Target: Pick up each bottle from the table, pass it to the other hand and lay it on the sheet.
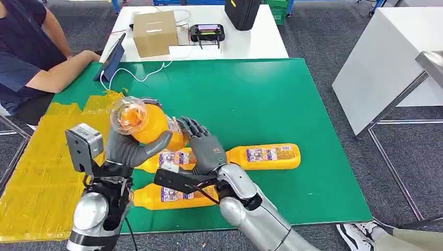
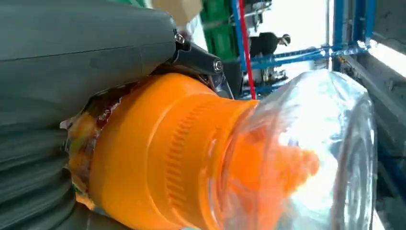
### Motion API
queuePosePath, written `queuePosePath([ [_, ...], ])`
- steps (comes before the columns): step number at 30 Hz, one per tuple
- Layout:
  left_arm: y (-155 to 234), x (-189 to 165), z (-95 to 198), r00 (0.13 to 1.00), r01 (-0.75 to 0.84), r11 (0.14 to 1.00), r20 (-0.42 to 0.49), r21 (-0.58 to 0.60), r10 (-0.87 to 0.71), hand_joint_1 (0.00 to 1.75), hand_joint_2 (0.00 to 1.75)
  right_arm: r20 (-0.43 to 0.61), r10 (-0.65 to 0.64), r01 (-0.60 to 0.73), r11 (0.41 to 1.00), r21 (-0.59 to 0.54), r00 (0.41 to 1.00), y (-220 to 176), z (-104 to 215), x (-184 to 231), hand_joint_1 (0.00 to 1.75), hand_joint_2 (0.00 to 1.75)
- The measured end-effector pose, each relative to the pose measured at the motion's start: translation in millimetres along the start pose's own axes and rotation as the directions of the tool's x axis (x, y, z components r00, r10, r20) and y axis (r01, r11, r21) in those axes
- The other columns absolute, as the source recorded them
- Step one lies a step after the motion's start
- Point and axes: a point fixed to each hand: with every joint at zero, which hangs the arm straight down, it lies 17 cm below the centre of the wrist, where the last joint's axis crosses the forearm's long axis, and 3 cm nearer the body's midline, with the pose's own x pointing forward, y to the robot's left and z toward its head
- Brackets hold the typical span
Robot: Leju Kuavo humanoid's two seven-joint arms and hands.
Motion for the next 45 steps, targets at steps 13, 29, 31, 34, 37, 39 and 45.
queuePosePath([
  [13, 48.0, -9.8, -21.4, 0.796, 0.605, 0.796, -0.036, 0.036, -0.604, 1.75, 1.75, 0.023, 0.017, -0.019, 0.995, 0.096, 1.0, 21.1, 19.0, 9.3, 0.0, 1.75],
  [29, 68.7, -112.5, -14.6, 0.334, 0.919, 0.34, -0.067, -0.199, -0.94, 1.75, 1.75, 0.068, 0.036, -0.055, 0.952, 0.301, 0.997, 61.5, 43.0, 33.5, 0.0, 1.75],
  [31, 71.1, -121.9, -12.3, 0.325, 0.915, 0.334, -0.074, -0.229, -0.943, 1.75, 1.75, 0.06, 0.053, -0.069, 0.945, 0.32, 0.997, 65.9, 46.0, 28.8, 0.0, 1.75],
  [34, 75.0, -135.7, -8.6, 0.319, 0.904, 0.33, -0.087, -0.27, -0.944, 1.75, 1.75, 0.052, 0.069, -0.083, 0.936, 0.341, 0.996, 71.2, 50.8, 23.6, 0.0, 1.75],
  [37, 81.1, -150.4, -5.4, 0.302, 0.896, 0.319, -0.102, -0.309, -0.948, 1.75, 1.75, 0.039, 0.081, -0.089, 0.929, 0.359, 0.996, 77.2, 56.0, 16.5, 0.0, 1.75],
  [39, 89.0, -160.7, -1.1, 0.281, 0.894, 0.303, -0.115, -0.331, -0.953, 1.75, 1.75, 0.035, 0.076, -0.084, 0.932, 0.353, 0.996, 80.4, 61.3, 9.1, 0.0, 1.75],
  [45, 119.7, -194.4, 18.7, 0.209, 0.882, 0.256, -0.157, -0.397, -0.965, 1.75, 1.75, 0.0, 0.095, -0.089, 0.927, 0.365, 0.995, 96.5, 87.4, -27.5, 0.0, 1.75],
])
